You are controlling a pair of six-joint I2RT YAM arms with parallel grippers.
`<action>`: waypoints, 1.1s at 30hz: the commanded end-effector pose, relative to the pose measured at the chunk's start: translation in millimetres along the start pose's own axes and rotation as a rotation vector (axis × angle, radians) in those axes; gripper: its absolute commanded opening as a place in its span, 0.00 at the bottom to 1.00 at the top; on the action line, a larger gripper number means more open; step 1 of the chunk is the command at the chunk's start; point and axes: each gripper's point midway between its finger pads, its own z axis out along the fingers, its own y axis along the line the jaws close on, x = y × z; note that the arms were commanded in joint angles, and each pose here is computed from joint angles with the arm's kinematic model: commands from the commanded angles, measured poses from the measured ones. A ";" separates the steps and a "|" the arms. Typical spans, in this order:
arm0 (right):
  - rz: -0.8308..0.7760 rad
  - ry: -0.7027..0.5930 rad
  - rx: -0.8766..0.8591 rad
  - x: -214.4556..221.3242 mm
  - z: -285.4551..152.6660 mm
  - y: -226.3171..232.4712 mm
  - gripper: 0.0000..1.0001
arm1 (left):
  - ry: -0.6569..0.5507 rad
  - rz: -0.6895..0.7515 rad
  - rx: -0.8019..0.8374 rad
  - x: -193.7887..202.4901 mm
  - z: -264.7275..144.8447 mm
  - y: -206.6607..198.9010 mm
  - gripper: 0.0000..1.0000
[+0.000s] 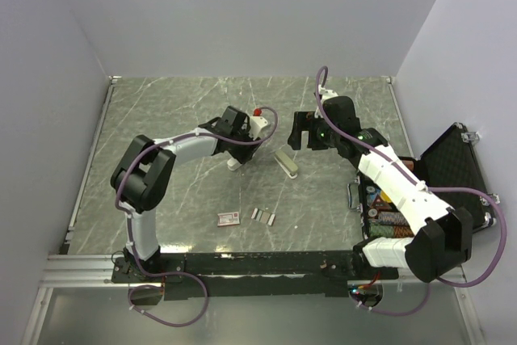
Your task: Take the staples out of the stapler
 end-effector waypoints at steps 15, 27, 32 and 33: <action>-0.022 -0.025 -0.033 -5.4 0.5 9.2 1.00 | -0.137 -0.030 0.030 -52.9 -38.2 -1.5 0.08; -0.076 -0.044 -0.218 -6.6 -27.9 48.0 0.94 | -0.257 -0.100 0.393 -83.8 -125.0 -77.8 0.04; -0.120 -0.076 -0.387 -1.8 -59.3 74.8 0.78 | -0.309 -0.090 0.565 -79.4 -159.8 -111.9 0.01; -0.130 -0.094 -0.422 -1.5 -66.7 79.8 0.74 | -0.321 -0.086 0.589 -79.0 -165.8 -117.1 0.01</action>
